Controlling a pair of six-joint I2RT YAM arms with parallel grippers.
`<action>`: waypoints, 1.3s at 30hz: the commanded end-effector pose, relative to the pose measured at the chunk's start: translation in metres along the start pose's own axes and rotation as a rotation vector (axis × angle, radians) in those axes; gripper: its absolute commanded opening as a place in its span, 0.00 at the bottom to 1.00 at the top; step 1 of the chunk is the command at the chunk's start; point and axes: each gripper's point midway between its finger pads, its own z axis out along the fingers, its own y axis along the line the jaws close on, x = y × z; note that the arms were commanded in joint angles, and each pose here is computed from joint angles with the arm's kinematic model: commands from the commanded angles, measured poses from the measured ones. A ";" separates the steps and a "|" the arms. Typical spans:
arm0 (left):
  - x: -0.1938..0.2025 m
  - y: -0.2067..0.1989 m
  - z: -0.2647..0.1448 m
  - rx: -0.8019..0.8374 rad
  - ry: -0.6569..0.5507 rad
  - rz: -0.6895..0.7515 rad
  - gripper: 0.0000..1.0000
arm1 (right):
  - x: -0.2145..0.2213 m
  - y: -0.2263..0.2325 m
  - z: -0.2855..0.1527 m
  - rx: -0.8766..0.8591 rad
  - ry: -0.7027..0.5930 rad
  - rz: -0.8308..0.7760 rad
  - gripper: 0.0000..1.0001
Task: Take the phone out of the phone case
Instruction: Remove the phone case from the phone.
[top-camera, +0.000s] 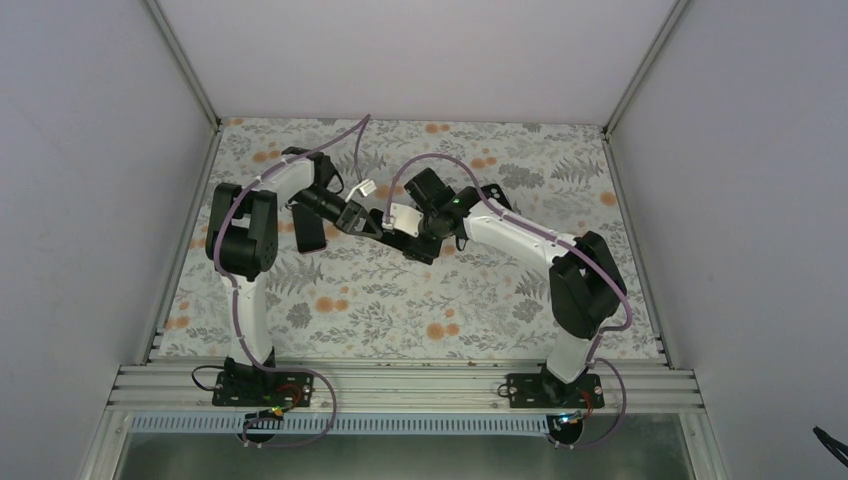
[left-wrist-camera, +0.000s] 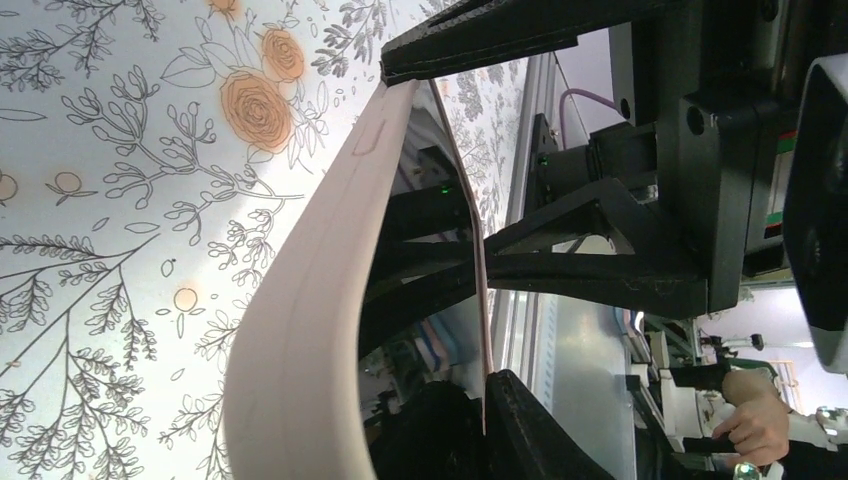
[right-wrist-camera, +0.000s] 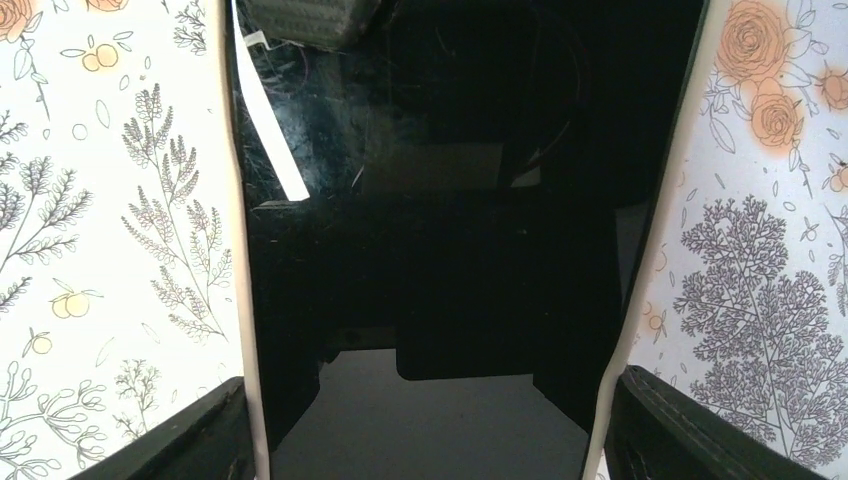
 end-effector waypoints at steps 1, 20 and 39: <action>-0.013 -0.013 0.005 0.005 -0.008 0.189 0.03 | -0.028 0.012 -0.011 -0.077 -0.101 -0.005 0.79; -0.018 -0.113 -0.018 -0.190 0.036 0.652 0.02 | 0.019 -0.008 -0.124 -0.405 -0.458 0.120 0.97; -0.026 -0.145 -0.013 -0.106 -0.010 0.709 0.02 | 0.034 0.004 -0.098 -0.447 -0.456 0.153 0.69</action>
